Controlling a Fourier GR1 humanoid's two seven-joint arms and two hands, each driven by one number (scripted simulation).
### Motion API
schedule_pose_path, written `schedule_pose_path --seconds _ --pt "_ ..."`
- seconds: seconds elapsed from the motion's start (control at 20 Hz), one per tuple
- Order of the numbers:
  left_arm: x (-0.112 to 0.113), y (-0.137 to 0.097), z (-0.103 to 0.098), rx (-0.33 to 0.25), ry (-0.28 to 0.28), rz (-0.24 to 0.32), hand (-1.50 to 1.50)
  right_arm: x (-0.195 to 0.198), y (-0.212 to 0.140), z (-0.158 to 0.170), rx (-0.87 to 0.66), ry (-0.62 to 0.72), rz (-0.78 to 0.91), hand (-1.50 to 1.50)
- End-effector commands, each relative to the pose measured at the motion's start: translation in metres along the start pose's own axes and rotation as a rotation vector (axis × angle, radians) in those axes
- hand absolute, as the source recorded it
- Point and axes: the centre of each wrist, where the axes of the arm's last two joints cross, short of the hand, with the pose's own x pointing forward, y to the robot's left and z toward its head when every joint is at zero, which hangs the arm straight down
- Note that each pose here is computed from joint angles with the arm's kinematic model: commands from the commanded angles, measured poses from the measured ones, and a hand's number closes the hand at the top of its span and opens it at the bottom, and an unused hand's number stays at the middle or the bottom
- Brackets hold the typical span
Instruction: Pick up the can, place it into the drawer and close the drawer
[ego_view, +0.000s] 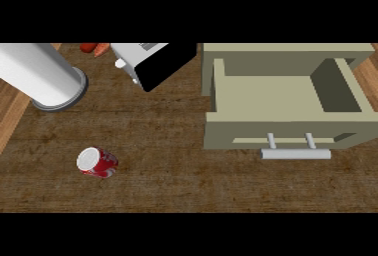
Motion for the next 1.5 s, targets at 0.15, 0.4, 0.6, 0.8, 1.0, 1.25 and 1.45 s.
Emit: schedule_pose_path --seconds 0.15,0.4,0.6,0.8,1.0,1.25,1.45 --pt "0.003 0.004 -0.012 -0.014 0.029 0.172 -1.50 0.004 -0.023 -0.007 -0.007 -0.010 0.001 -1.50" --pt "0.009 -0.004 -0.021 -0.022 0.058 0.224 -1.50 0.006 -0.043 0.030 0.009 -0.005 -0.009 -1.50" --pt "-0.015 0.000 -0.042 -0.017 0.074 0.273 -1.50 0.007 -0.040 0.022 0.017 -0.026 -0.016 -1.50" --pt "-0.019 -0.015 -0.046 -0.016 0.108 0.257 -1.50 0.006 -0.047 0.026 -0.005 -0.016 0.003 -1.50" --pt "-0.057 -0.024 -0.073 0.008 0.112 0.234 -1.50 0.011 -0.050 0.042 0.023 0.004 -0.008 -1.50" --pt "-0.074 -0.021 -0.064 0.016 0.145 0.211 -1.50 0.022 -0.069 0.032 0.014 -0.012 -0.015 -1.50" --pt "-0.103 -0.040 -0.070 0.012 0.146 0.191 -1.50 0.022 -0.055 0.045 0.009 -0.003 -0.001 -1.50"
